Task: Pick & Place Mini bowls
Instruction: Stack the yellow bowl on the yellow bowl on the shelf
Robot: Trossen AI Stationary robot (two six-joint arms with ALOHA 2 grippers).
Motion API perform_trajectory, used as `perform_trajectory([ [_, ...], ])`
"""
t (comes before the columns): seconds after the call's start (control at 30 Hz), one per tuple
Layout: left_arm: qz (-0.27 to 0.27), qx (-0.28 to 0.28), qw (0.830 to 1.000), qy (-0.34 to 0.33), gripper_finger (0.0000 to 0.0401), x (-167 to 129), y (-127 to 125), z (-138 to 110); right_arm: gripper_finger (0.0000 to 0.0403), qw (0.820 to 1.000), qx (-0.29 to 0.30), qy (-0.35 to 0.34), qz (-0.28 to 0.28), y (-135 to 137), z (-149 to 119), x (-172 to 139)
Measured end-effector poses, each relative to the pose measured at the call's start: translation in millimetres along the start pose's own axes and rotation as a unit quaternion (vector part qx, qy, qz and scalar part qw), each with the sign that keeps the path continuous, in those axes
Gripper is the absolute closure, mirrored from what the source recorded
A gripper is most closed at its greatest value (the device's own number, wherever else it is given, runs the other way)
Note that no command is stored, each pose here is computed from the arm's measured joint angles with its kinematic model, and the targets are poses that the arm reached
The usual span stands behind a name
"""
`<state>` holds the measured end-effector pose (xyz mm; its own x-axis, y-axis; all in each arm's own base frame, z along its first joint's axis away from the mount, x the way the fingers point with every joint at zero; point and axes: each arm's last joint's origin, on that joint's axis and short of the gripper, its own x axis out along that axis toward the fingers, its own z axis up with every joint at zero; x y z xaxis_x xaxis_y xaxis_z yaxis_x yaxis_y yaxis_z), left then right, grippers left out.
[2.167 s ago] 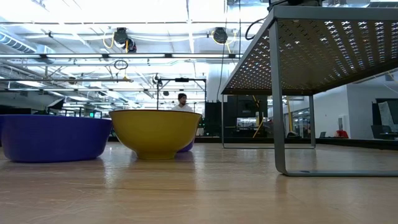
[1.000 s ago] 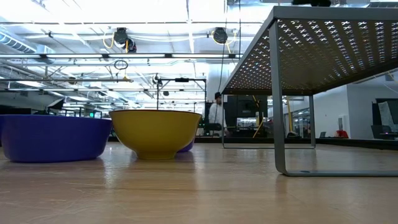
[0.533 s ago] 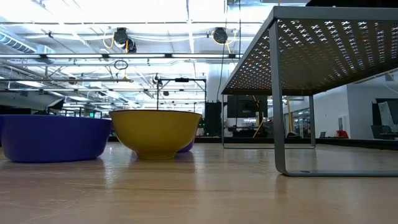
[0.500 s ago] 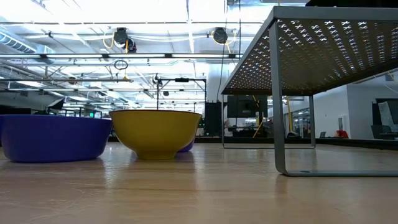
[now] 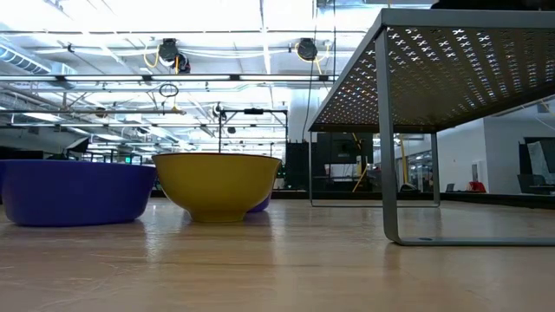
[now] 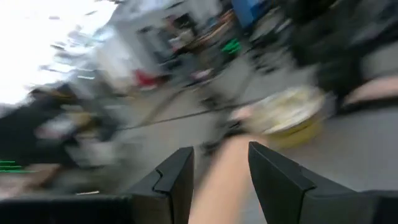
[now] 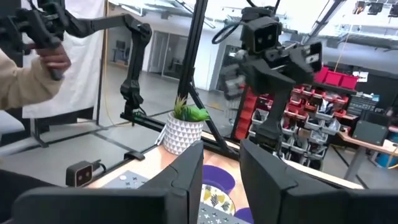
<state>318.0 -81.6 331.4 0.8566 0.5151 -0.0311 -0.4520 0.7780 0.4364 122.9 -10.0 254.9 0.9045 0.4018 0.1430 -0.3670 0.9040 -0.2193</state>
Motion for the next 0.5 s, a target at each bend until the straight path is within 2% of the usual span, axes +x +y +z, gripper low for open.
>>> perform_trajectory([
  [0.1, -0.08, -0.069, 0.994, -0.01, 0.0244, -3, -7, -1, 0.0309, 1.0, 0.001, 0.005, -0.001, 0, -1, 0],
  [0.17, -0.116, -0.054, 0.992, 0.001, 0.0244, -4, -12, -5, 0.0309, 1.0, 0.004, 0.008, -0.001, 0, -2, 0],
  [0.23, -0.136, -0.042, 0.989, 0.038, 0.0244, -9, -15, -10, 0.0309, 1.0, 0.003, 0.007, -0.002, 0, -1, 0],
  [0.3, -0.16, -0.092, 0.977, 0.103, 0.0244, -15, -14, -11, 0.0309, 1.0, 0.003, 0.007, -0.002, 0, -2, 0],
  [0.33, -0.174, -0.133, 0.965, 0.142, 0.0244, -16, -10, -9, 0.0309, 1.0, 0.003, 0.007, -0.002, 0, -1, 0],
  [0.4, -0.191, -0.217, 0.926, 0.241, 0.0244, -18, -2, -12, 0.0309, 1.0, 0.004, 0.008, -0.004, 0, -2, 0],
  [0.47, -0.18, -0.283, 0.881, 0.335, 0.0244, -21, 2, -22, 0.0309, 1.0, 0.001, 0.011, -0.018, -1, -2, 0],
  [0.5, -0.169, -0.296, 0.866, 0.367, 0.0244, -22, 2, -28, 0.0309, 1.0, 0.0, 0.013, -0.027, -1, -2, 0],
])
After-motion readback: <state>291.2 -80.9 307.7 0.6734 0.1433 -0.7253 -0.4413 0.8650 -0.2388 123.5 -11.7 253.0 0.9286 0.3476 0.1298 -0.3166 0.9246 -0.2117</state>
